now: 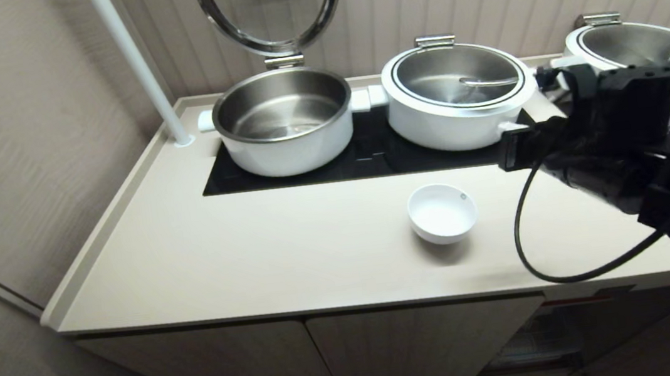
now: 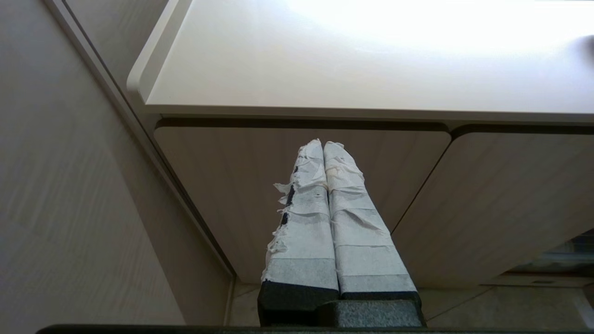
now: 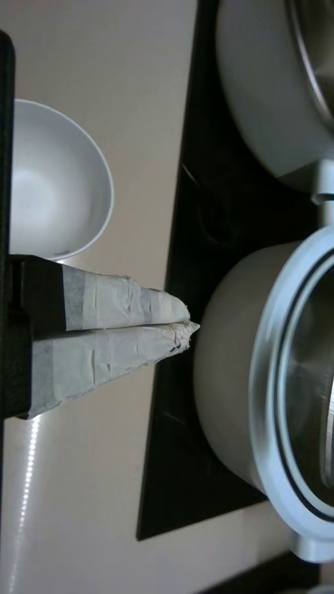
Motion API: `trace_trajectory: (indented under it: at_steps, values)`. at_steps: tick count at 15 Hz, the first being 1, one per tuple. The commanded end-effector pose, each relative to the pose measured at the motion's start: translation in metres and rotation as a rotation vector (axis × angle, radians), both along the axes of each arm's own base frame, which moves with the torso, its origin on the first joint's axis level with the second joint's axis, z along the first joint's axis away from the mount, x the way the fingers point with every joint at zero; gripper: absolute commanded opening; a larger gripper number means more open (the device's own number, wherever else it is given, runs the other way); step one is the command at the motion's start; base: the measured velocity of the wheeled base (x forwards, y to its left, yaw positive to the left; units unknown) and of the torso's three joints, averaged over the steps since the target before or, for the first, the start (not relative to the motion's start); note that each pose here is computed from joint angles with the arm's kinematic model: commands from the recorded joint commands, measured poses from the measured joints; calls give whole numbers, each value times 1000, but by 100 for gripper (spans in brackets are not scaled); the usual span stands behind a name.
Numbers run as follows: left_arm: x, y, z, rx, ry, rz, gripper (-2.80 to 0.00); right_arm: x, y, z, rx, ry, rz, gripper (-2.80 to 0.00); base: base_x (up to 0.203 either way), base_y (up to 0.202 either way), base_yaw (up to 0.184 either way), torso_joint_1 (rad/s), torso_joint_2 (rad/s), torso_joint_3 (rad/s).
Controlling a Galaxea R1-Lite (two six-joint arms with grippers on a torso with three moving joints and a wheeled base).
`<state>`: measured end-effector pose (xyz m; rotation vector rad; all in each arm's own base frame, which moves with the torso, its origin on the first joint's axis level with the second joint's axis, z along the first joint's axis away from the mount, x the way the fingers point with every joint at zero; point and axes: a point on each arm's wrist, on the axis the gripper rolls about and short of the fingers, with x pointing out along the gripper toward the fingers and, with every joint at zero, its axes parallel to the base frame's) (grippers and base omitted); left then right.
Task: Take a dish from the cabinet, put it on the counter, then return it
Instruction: Pick up the bowl from the table
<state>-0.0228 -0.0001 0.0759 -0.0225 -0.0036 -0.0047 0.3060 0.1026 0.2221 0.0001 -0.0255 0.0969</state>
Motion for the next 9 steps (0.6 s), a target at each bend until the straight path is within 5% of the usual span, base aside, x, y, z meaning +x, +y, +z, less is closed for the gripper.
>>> trace_trajectory:
  at_steps: [1,5,9]
  values:
    - [0,0,0,0,1,0,-280,-13,-6,14,33,-209,-29,-280,0,0,0,0,0,0]
    - [0,0,0,0,-1,0,-280,-56,-23,24,19,-323,-55,-280,0,0,0,0,0,0]
    - [0,0,0,0,-1,0,-280,-122,-50,0,-15,-231,-64,-280,0,0,0,0,0,0]
